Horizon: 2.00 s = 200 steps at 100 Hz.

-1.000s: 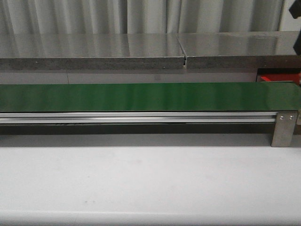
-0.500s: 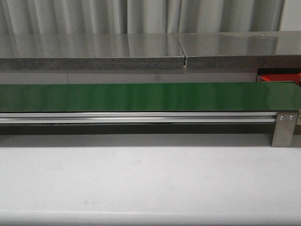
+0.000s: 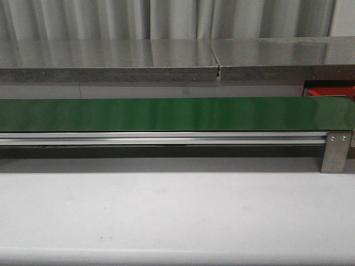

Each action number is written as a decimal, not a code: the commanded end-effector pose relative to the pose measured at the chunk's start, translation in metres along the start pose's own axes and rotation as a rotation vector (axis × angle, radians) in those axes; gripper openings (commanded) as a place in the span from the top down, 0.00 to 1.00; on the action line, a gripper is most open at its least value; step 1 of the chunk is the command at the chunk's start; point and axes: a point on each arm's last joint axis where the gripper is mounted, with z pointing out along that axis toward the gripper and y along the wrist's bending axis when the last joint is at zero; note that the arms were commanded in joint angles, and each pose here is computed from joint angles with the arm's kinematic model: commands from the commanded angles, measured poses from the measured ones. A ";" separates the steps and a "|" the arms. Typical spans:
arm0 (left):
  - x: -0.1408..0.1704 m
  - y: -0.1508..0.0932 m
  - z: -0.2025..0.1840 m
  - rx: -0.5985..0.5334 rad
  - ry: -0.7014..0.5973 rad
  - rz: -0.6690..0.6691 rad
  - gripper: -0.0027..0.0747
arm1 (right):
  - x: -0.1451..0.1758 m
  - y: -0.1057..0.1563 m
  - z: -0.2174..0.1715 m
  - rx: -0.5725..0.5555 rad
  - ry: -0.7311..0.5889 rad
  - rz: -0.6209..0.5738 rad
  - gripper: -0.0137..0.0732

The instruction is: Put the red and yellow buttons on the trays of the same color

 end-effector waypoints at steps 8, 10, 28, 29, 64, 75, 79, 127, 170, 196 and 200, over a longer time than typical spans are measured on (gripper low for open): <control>-0.012 -0.002 -0.004 0.015 -0.091 -0.005 0.99 | -0.015 0.001 -0.006 -0.003 -0.093 0.063 0.60; -0.012 -0.002 -0.004 0.015 -0.091 -0.005 0.99 | -0.015 0.000 -0.005 -0.003 -0.090 0.063 0.60; -0.012 -0.002 -0.004 0.015 -0.091 -0.005 0.99 | -0.014 0.000 -0.003 -0.002 -0.081 0.060 0.36; -0.012 -0.002 -0.004 0.015 -0.091 -0.005 0.99 | -0.014 0.000 -0.004 -0.003 -0.083 0.059 0.33; -0.012 -0.002 -0.004 0.015 -0.091 -0.005 0.99 | -0.022 0.007 -0.030 -0.018 -0.121 -0.053 0.19; -0.012 -0.002 -0.004 0.015 -0.091 -0.005 0.99 | -0.027 0.014 -0.053 -0.027 -0.160 -0.134 0.23; -0.012 -0.002 -0.004 0.015 -0.091 -0.005 0.99 | -0.029 0.017 -0.061 -0.030 -0.174 -0.162 0.26; -0.012 -0.002 -0.004 0.015 -0.091 -0.005 0.99 | -0.022 0.071 -0.148 -0.108 -0.322 -0.486 0.93; -0.012 -0.002 -0.004 0.015 -0.091 -0.005 0.99 | 0.012 0.071 -0.178 -0.117 -0.411 -0.535 0.93; -0.012 -0.002 -0.004 0.015 -0.091 -0.005 0.99 | 0.042 0.060 -0.191 -0.114 -0.433 -0.531 0.93; -0.012 -0.002 -0.004 0.015 -0.091 -0.005 0.99 | 0.046 0.058 -0.194 -0.116 -0.437 -0.531 0.93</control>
